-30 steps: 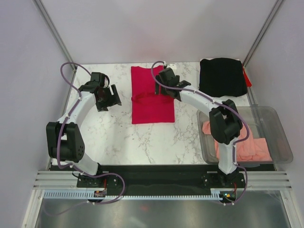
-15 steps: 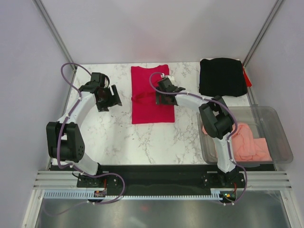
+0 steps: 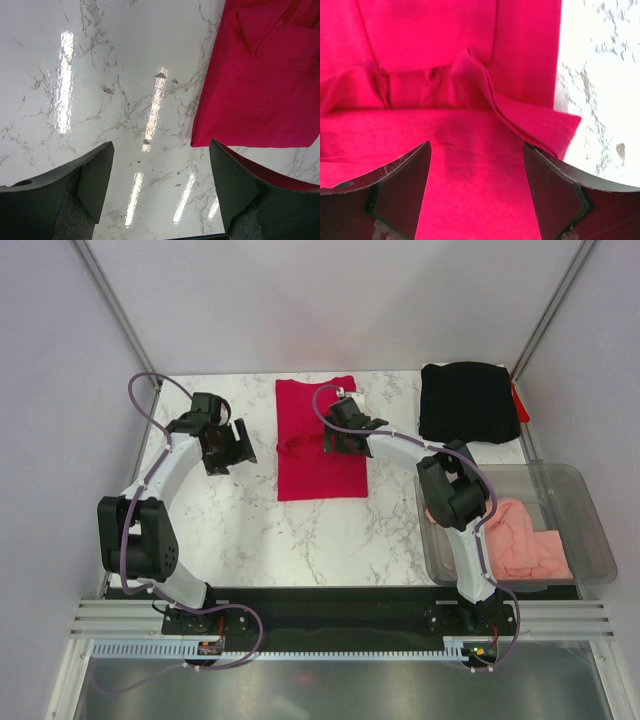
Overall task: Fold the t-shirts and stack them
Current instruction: Fold the tshirt
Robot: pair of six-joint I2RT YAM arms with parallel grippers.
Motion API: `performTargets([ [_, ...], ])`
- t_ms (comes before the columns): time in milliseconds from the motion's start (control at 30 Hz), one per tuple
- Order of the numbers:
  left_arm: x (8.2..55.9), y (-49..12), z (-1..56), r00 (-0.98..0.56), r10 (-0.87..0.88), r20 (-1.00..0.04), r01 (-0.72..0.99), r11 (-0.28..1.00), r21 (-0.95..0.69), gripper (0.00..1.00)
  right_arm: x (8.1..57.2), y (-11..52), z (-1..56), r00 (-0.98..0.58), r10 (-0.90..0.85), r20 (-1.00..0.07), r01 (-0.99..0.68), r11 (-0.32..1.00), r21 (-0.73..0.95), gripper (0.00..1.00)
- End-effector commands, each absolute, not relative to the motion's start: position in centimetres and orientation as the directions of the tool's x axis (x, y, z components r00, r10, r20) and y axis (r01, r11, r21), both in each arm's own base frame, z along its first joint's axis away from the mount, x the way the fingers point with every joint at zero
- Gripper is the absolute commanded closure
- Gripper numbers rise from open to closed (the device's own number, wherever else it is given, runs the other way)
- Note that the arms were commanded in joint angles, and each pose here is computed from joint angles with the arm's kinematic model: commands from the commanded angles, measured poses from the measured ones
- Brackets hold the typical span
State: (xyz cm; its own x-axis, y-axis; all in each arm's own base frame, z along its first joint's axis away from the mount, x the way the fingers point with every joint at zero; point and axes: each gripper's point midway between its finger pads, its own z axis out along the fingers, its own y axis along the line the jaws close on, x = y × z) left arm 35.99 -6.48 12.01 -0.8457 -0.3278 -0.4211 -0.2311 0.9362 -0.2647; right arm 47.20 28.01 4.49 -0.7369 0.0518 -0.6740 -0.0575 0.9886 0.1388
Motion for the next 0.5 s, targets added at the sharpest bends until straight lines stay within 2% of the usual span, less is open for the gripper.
performTargets([
  [0,36.4,-6.4,13.2,-0.833,-0.291,-0.470,-0.178,0.946,-0.270,0.16,49.0,28.8,6.2,-0.701,0.067,-0.710,-0.067,0.985,0.159,0.18],
  [167,36.4,-6.3,13.2,-0.831,-0.291,-0.473,-0.181,0.947,-0.266,0.16,49.3,26.6,8.7,-0.657,0.037,-0.753,-0.045,0.995,0.088,0.18],
  [267,36.5,-6.2,13.2,-0.826,-0.290,-0.482,-0.186,0.950,-0.252,0.20,48.9,24.6,11.7,-0.620,0.041,-0.783,-0.019,0.998,0.067,0.18],
  [467,38.1,-8.6,13.3,-0.826,-0.253,-0.503,-0.136,0.957,-0.258,0.25,47.7,21.1,13.0,-0.593,-0.005,-0.805,0.020,1.000,-0.022,0.19],
])
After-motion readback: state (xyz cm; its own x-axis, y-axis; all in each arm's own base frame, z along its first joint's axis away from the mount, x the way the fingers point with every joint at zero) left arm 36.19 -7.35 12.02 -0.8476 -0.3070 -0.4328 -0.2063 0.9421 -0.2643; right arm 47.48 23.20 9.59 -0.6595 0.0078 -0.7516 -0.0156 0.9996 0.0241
